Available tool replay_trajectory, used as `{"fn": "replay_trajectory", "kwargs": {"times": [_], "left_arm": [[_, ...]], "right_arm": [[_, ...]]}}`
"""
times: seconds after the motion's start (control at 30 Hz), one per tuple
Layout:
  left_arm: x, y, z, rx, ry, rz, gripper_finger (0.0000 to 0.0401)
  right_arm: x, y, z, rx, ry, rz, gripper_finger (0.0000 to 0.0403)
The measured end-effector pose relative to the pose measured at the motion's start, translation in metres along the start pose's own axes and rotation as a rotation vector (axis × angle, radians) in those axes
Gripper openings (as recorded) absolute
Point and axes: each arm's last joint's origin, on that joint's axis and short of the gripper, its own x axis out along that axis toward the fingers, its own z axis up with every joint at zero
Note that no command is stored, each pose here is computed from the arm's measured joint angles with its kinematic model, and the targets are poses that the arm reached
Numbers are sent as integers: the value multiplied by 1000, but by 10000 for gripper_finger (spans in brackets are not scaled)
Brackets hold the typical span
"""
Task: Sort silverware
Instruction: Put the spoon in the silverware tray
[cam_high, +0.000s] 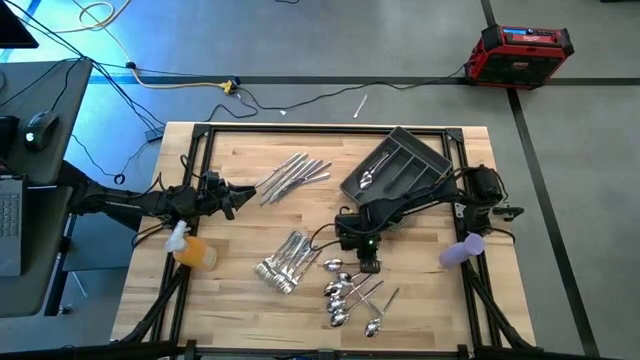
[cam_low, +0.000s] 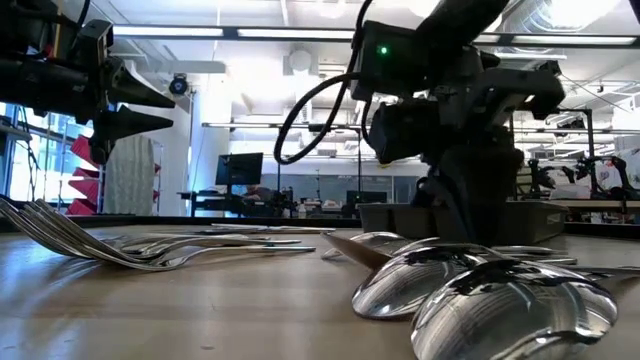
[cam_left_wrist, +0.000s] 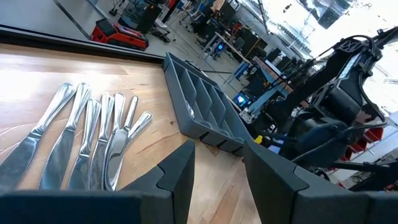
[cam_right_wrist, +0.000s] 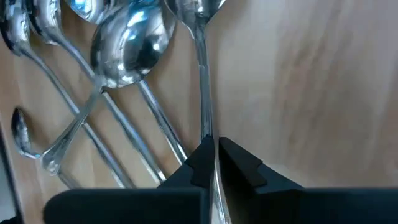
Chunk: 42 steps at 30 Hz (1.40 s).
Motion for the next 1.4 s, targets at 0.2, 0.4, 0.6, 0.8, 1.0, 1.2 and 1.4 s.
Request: {"fn": "replay_trajectory", "kwargs": {"times": [0.2,0.4,0.6,0.8,1.0,1.2,1.4], "left_arm": [[0,0,0,0,0,0,119],[0,0,0,1,0,0,119],[0,0,0,1,0,1,119],[0,0,0,1,0,1,119],[0,0,0,1,0,1,119],[0,0,0,2,1,2,119],[0,0,0,2,2,2,119]], "right_arm": [[-13,7,14,-43,-31,-103,91],[-13,26,25,-101,-114,-153,156],[-4,46,25,-150,-170,-343,160],[6,57,27,-157,-221,-341,126],[21,49,28,-110,-191,-370,109],[23,47,29,-123,-189,-387,62],[4,44,28,-229,-182,-467,6]]}}
